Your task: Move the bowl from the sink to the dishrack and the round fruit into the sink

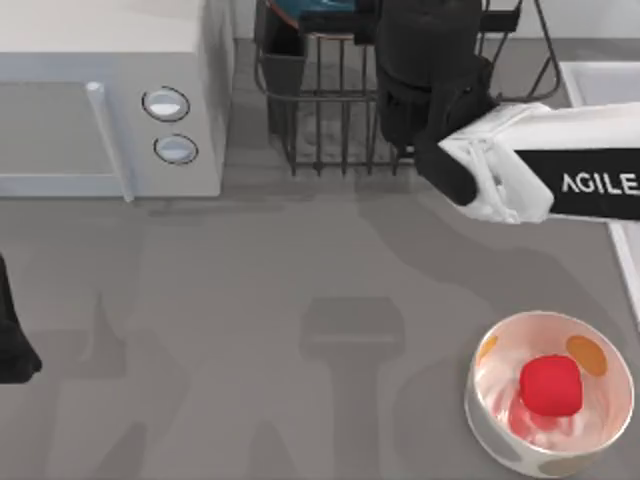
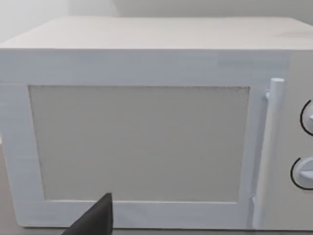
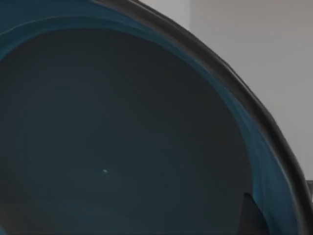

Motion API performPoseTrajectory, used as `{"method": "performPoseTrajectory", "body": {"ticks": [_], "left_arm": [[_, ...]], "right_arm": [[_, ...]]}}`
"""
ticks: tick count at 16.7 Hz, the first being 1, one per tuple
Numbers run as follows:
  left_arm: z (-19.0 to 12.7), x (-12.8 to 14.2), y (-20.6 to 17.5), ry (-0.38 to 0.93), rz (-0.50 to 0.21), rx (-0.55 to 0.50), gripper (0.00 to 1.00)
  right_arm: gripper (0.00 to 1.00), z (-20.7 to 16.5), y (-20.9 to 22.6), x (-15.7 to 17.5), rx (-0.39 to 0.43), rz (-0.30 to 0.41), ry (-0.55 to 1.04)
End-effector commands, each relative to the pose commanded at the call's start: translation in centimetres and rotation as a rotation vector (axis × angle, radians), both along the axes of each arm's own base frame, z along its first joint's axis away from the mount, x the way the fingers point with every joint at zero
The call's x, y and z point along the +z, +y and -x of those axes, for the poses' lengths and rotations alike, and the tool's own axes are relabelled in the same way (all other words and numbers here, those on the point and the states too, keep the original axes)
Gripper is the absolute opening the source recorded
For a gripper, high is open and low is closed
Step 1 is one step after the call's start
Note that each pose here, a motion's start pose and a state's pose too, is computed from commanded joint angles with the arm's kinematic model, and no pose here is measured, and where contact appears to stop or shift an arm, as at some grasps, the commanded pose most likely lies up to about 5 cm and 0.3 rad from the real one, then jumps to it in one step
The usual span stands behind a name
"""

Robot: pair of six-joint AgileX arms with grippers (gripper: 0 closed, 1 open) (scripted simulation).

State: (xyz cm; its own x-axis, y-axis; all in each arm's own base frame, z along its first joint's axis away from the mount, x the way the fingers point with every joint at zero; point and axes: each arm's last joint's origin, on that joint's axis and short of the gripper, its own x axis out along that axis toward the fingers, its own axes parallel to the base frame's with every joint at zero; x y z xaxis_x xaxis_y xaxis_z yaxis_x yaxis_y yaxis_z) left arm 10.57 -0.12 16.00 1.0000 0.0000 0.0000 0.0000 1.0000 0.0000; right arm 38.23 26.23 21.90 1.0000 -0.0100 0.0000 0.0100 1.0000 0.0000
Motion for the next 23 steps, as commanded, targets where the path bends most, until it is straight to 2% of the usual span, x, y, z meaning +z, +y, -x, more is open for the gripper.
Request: {"method": "performPoseTrajectory", "body": {"ticks": [3,16,23], "left_arm": [[0.00,0.00,0.00,0.000,0.000,0.000,1.00],[0.00,0.00,0.00,0.000,0.000,0.000,1.00],[0.00,0.00,0.00,0.000,0.000,0.000,1.00]], "right_arm": [[0.00,0.00,0.00,0.00,0.000,0.000,0.000],[0.98,0.00,0.00,0.00,0.000,0.000,0.000],[1.00,0.00,0.00,0.00,0.000,0.000,0.000]]}}
